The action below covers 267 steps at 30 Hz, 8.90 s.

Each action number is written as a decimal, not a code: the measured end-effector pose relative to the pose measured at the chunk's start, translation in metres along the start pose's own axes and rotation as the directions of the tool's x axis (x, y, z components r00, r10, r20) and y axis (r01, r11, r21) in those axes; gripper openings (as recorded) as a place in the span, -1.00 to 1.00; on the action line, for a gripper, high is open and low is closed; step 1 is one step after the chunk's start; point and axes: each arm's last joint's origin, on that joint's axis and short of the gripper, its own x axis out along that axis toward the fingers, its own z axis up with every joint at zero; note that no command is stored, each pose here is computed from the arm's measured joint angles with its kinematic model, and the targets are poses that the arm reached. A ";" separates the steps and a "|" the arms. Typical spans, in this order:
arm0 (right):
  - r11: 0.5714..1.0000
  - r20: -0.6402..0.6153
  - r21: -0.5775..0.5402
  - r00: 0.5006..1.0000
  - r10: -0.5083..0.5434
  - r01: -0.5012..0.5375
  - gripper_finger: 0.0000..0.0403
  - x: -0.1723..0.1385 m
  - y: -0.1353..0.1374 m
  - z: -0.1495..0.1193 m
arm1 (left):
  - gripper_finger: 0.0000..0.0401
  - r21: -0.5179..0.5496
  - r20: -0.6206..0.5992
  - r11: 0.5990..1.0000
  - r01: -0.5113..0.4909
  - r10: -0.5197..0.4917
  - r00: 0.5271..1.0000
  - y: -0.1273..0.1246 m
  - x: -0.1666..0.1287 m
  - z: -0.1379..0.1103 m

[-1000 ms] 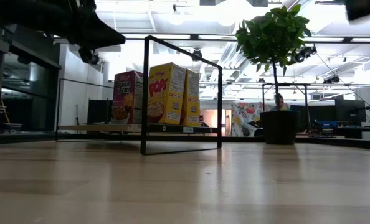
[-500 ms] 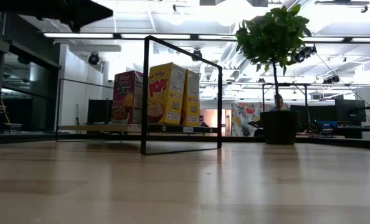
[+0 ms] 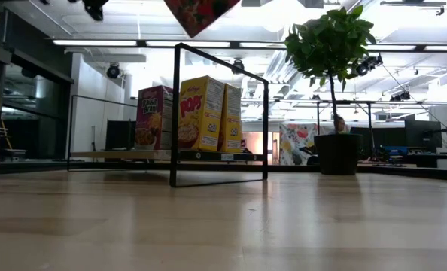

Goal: Stack cereal on shelf
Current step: Put the red cereal box on the shelf aligned with the other red cereal box

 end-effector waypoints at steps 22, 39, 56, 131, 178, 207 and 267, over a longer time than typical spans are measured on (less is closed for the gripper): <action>0.997 -0.038 0.008 0.996 -0.080 0.081 -0.27 0.008 -0.007 -0.005 | 0.49 0.337 -0.471 0.935 -0.110 0.269 0.840 0.007 0.099 0.032; 0.997 -0.030 -0.044 0.997 -0.067 0.066 -0.27 0.011 -0.011 -0.008 | 0.29 0.373 -0.496 0.923 -0.093 0.283 0.821 0.020 0.109 0.022; 0.989 -0.043 -0.013 0.988 -0.149 0.148 0.39 -0.011 -0.015 0.001 | -0.27 0.548 -0.497 0.809 -0.216 0.522 0.693 0.029 0.086 0.028; 0.990 -0.067 0.137 0.998 -0.007 0.016 0.51 -0.028 -0.010 -0.003 | -0.20 -0.101 -0.603 0.688 -0.718 0.532 0.594 0.015 -0.041 -0.161; 0.990 -0.067 0.137 0.998 -0.007 0.017 0.51 -0.028 -0.010 -0.003 | 0.40 0.027 -0.642 0.807 -0.590 0.467 0.609 0.015 -0.024 -0.109; 0.990 -0.073 0.142 0.997 0.010 0.001 0.51 -0.028 -0.010 -0.004 | -0.21 -0.047 -0.445 0.916 -0.398 0.338 0.830 0.014 -0.024 -0.018; 0.993 -0.063 0.118 0.998 0.004 0.004 0.51 -0.028 -0.010 -0.003 | -1.00 -0.028 -0.487 0.536 -0.844 0.730 0.480 0.025 -0.041 -0.149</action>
